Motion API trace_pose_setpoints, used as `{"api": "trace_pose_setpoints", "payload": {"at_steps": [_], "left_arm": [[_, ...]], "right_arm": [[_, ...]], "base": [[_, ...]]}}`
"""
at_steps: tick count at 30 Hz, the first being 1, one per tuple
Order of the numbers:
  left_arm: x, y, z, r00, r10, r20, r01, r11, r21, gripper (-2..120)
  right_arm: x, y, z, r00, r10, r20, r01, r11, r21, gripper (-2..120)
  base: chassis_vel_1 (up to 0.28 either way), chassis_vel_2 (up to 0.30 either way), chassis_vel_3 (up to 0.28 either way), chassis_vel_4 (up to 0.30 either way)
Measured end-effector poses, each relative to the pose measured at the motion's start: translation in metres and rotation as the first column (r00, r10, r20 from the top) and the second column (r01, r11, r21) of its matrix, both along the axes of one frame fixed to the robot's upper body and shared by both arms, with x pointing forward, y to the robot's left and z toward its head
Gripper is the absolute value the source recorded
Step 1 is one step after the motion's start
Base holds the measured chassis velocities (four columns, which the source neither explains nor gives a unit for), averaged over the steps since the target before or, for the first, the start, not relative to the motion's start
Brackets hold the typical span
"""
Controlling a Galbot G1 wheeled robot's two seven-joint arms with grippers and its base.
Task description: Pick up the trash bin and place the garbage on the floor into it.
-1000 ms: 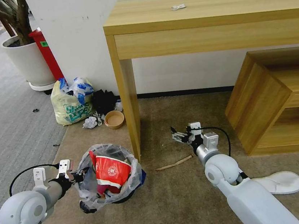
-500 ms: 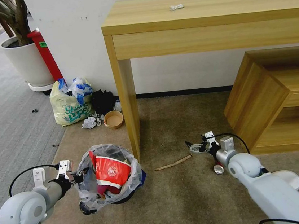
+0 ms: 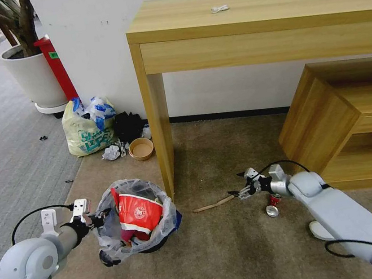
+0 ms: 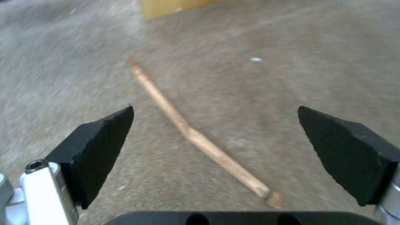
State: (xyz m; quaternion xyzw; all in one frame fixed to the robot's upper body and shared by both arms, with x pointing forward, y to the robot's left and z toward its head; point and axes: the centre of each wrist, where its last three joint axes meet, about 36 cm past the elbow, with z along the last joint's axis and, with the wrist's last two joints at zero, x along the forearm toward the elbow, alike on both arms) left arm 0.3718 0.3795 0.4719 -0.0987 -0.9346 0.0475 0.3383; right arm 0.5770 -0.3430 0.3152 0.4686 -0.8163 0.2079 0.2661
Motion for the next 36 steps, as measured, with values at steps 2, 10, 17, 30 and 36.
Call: {"api": "trace_pose_setpoints", "payload": {"at_steps": [2,10,17,30,36], "left_arm": [[0.001,-0.001,0.0,1.0,-0.001,0.002,0.001,1.0,0.0,0],[-0.002,-0.006,0.0,1.0,-0.005,0.004,0.005,1.0,-0.007,0],[-0.005,-0.009,0.002,1.0,-0.01,0.006,0.01,1.0,-0.003,0],[-0.01,-0.017,0.0,1.0,-0.02,-0.001,0.02,1.0,-0.01,0],[-0.013,-0.019,-0.001,1.0,-0.019,0.0,0.019,1.0,-0.013,0]], "right_arm": [[0.005,0.009,-0.005,0.998,0.049,-0.029,-0.05,0.998,-0.026,100],[0.03,0.038,-0.006,0.979,0.161,-0.121,-0.172,0.981,-0.085,100],[0.059,0.056,0.021,0.95,0.227,-0.216,-0.262,0.954,-0.148,100],[0.065,0.099,0.009,0.929,0.259,-0.266,-0.317,0.925,-0.208,100],[0.055,0.11,-0.005,0.919,0.276,-0.283,-0.343,0.911,-0.226,95]], "base": [[0.0,0.0,0.0,0.0],[0.0,0.0,0.0,0.0],[0.0,0.0,0.0,0.0],[0.0,0.0,0.0,0.0],[0.0,0.0,0.0,0.0]]}}
